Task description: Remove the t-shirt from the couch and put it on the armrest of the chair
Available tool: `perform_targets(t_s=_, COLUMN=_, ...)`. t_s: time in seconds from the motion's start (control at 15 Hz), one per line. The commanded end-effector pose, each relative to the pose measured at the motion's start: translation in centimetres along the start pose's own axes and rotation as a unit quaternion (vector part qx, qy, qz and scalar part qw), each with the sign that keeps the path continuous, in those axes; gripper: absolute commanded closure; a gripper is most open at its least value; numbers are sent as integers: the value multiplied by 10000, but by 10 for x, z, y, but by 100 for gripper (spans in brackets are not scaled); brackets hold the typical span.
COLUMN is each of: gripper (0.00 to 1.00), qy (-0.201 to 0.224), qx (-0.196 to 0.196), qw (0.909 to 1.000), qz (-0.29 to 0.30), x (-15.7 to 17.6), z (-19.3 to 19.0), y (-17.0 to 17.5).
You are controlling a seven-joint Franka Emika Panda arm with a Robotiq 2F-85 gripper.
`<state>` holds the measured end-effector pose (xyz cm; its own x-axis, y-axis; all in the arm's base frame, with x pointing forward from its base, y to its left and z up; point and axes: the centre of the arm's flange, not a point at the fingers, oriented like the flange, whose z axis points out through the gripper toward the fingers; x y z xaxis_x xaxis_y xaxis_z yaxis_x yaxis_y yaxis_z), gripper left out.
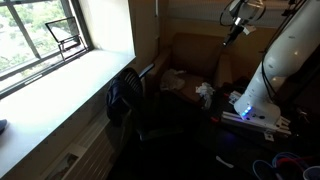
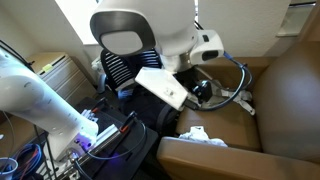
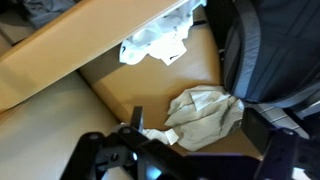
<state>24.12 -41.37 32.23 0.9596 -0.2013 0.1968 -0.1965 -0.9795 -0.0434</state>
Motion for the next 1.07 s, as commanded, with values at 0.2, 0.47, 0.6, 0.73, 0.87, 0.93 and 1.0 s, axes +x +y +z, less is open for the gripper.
perform_targets(t_s=0.2, gripper=0, qy=-867, qx=1193, qw=9878, qz=-499, x=15, z=99, y=24)
perform_targets(t_s=0.47, gripper=0, qy=-1157, qx=770, qw=9807, qz=-1377, x=29, z=155, y=2)
perform_targets(t_s=0.6, gripper=0, qy=-1258, qx=430, qw=9746, qz=-1800, x=46, z=188, y=5)
perform_targets(t_s=0.73, gripper=0, qy=-1254, qx=589, qw=9773, qz=-1605, x=33, z=166, y=-25)
perform_targets(t_s=0.87, gripper=0, qy=-1421, qx=548, qw=9746, qz=-1644, x=38, z=186, y=-24)
perform_targets(t_s=0.93, gripper=0, qy=-1431, qx=544, qw=9747, qz=-1630, x=37, z=184, y=-23)
perform_targets(t_s=1.0, gripper=0, qy=-1385, qx=536, qw=9754, qz=-1629, x=38, z=179, y=-23)
